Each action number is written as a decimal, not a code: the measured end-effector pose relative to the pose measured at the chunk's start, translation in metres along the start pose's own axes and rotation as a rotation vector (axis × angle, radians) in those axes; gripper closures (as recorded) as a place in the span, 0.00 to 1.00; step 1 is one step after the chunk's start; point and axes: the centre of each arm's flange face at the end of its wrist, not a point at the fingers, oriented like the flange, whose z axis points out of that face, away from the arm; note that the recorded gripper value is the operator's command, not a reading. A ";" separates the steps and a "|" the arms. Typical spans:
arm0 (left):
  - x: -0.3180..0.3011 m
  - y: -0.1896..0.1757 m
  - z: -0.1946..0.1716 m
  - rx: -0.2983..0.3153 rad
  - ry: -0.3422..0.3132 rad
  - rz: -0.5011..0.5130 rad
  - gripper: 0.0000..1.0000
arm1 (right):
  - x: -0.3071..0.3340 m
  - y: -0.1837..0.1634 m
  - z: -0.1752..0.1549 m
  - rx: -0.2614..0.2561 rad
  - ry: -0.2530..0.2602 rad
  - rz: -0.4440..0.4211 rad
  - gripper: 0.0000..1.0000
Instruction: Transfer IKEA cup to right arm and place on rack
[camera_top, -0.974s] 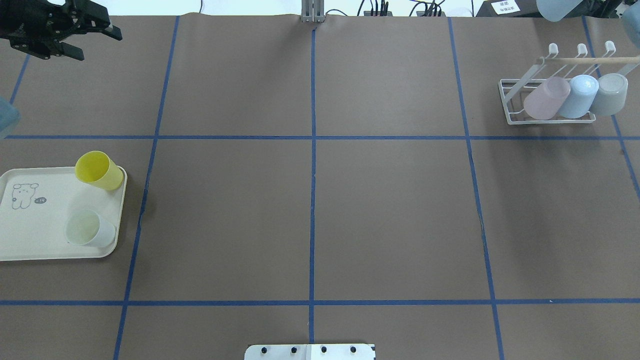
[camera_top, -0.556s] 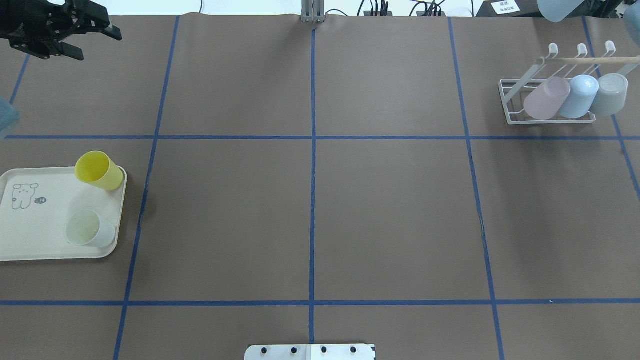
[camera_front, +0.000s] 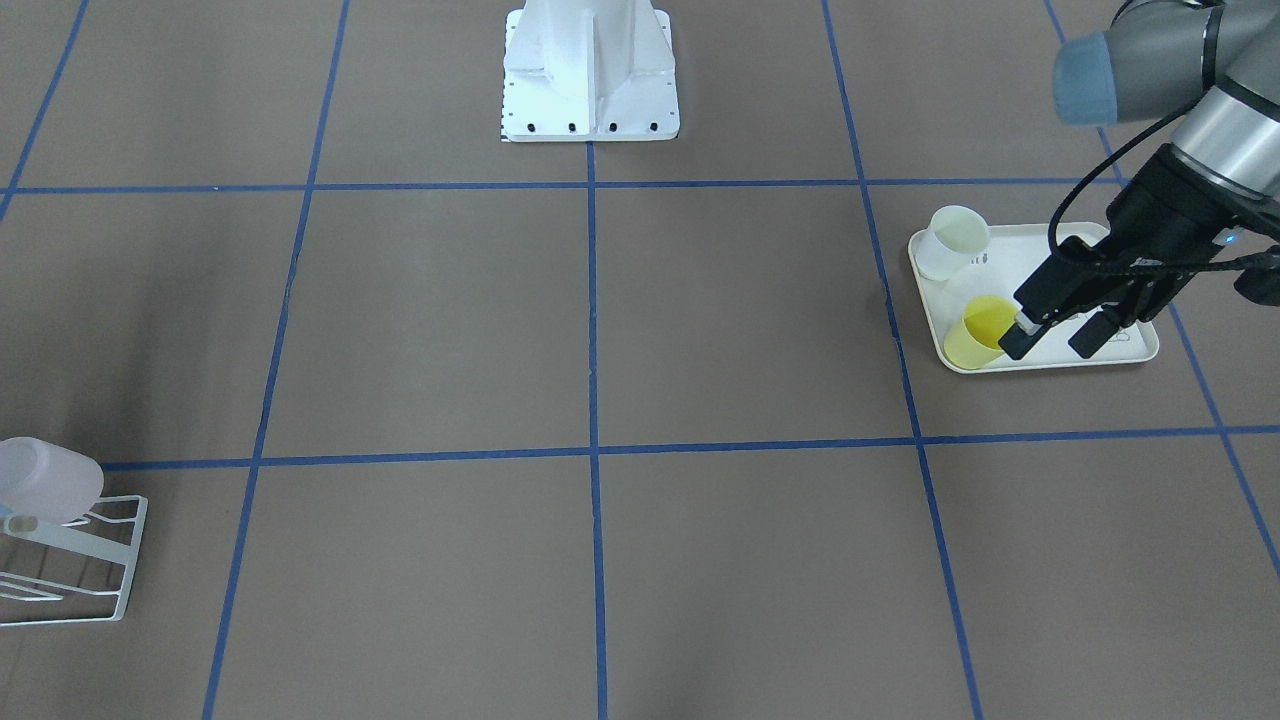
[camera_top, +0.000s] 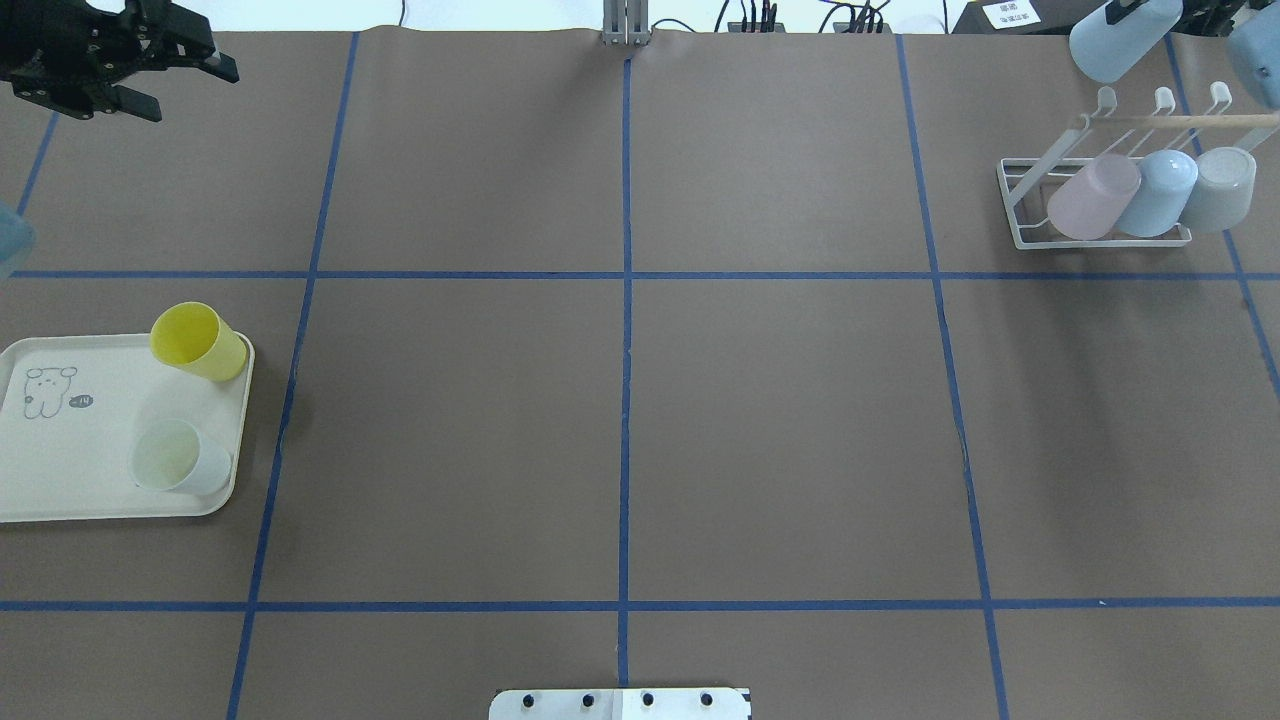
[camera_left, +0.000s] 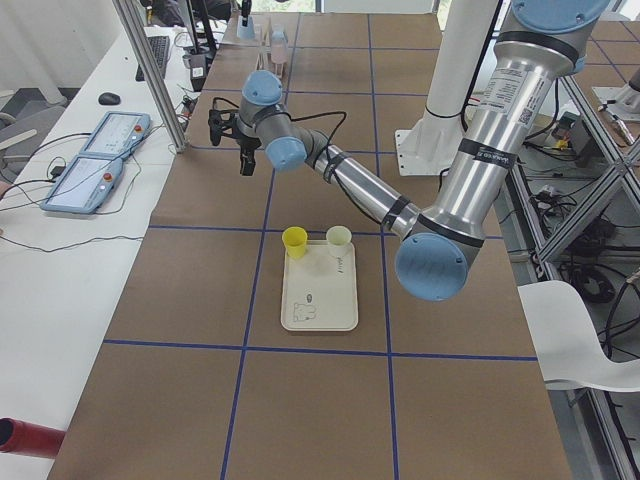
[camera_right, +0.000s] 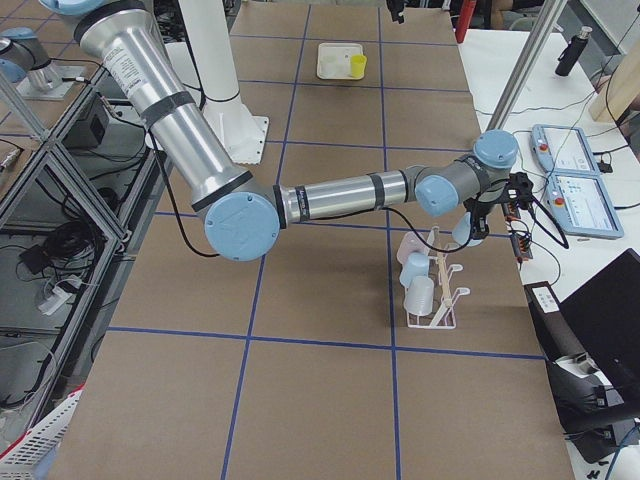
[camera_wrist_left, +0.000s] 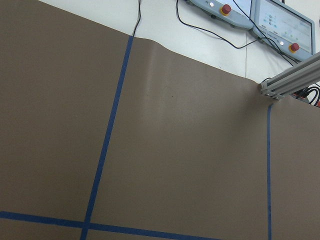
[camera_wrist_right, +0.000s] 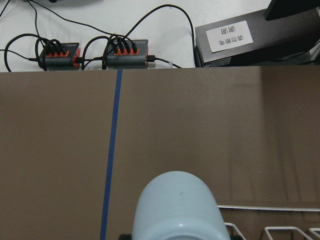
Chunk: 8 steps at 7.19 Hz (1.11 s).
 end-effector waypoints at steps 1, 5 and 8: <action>0.001 0.001 -0.001 0.000 0.003 0.000 0.00 | 0.002 0.002 0.003 -0.005 0.002 0.002 0.95; 0.005 0.003 -0.004 0.001 0.009 0.004 0.00 | 0.011 0.017 0.026 -0.042 0.014 0.001 0.93; 0.006 0.003 -0.004 0.000 0.010 0.004 0.00 | 0.015 0.022 0.039 -0.060 0.026 -0.012 0.86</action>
